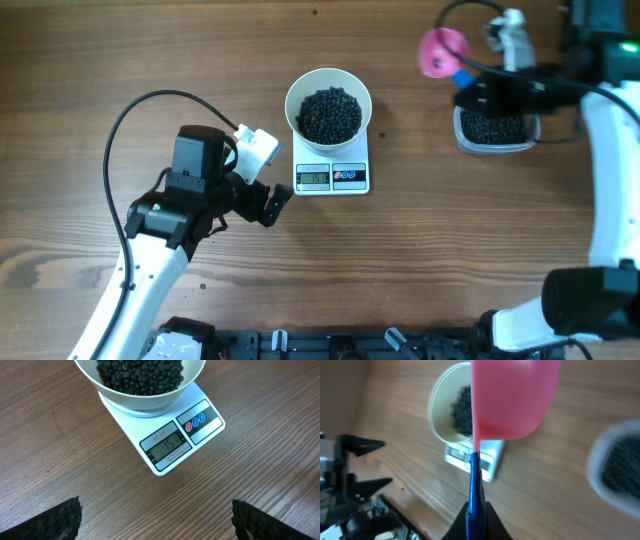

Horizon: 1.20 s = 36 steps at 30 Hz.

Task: Scoop item into bowl and weigh 150g on scale
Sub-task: 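Move pink scoop back into the bean tub and scoop beans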

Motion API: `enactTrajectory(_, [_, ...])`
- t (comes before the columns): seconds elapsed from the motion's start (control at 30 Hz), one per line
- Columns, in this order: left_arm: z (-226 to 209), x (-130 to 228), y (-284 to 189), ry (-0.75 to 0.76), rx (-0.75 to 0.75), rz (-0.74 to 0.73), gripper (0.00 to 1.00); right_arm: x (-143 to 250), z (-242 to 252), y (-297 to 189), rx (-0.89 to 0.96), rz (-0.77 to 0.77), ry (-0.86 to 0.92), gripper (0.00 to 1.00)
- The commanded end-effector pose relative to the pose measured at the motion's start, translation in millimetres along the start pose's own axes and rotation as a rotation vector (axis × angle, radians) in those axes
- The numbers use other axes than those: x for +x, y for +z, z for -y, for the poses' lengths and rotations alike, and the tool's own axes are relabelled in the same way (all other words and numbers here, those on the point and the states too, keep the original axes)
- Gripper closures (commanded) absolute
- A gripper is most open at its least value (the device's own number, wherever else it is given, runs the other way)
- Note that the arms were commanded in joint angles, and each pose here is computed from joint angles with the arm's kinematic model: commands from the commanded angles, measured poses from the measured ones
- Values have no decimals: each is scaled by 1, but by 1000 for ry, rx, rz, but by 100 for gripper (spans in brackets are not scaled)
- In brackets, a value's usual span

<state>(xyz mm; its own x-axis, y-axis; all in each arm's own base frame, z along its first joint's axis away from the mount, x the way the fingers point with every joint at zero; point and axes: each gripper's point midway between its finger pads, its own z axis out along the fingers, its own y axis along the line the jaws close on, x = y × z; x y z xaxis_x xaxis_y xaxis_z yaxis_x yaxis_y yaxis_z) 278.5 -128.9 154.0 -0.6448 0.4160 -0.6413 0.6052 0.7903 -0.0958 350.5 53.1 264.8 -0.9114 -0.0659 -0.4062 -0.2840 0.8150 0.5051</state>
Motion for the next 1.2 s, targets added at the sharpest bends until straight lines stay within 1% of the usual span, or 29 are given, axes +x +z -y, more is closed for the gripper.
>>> enactTrajectory(0.0, [4,4,4,0,21,-10,0,16,44,-29,169,-13,42,96])
enactTrajectory(0.1, [4,4,4,0,21,-10,0,27,74,-41,270,-32,105,96])
enactTrajectory(0.17, [4,4,4,-1,21,-10,1,38,95,-47,370,-69,150,96])
enactTrajectory(0.2, [4,4,4,0,21,-10,0,49,112,-51,470,-119,172,96])
enactTrajectory(0.27, [4,4,4,0,21,-10,0,58,126,-54,569,-155,206,96])
enactTrajectory(0.43, [4,4,4,-1,21,-10,0,68,138,-45,690,-231,198,96])
enactTrajectory(0.57, [4,4,4,0,21,-10,0,76,146,-37,836,-299,179,96])
enactTrajectory(0.73, [4,4,4,0,21,-10,0,69,147,-31,987,-292,139,96])
enactTrajectory(0.9, [4,4,4,0,21,-10,0,63,145,-34,1057,-296,89,96])
enactTrajectory(1.1, [4,4,4,0,21,-10,0,62,146,-35,1059,-293,87,96])
enactTrajectory(1.17, [4,4,4,-1,21,-10,0,59,143,-29,1029,-279,88,96])
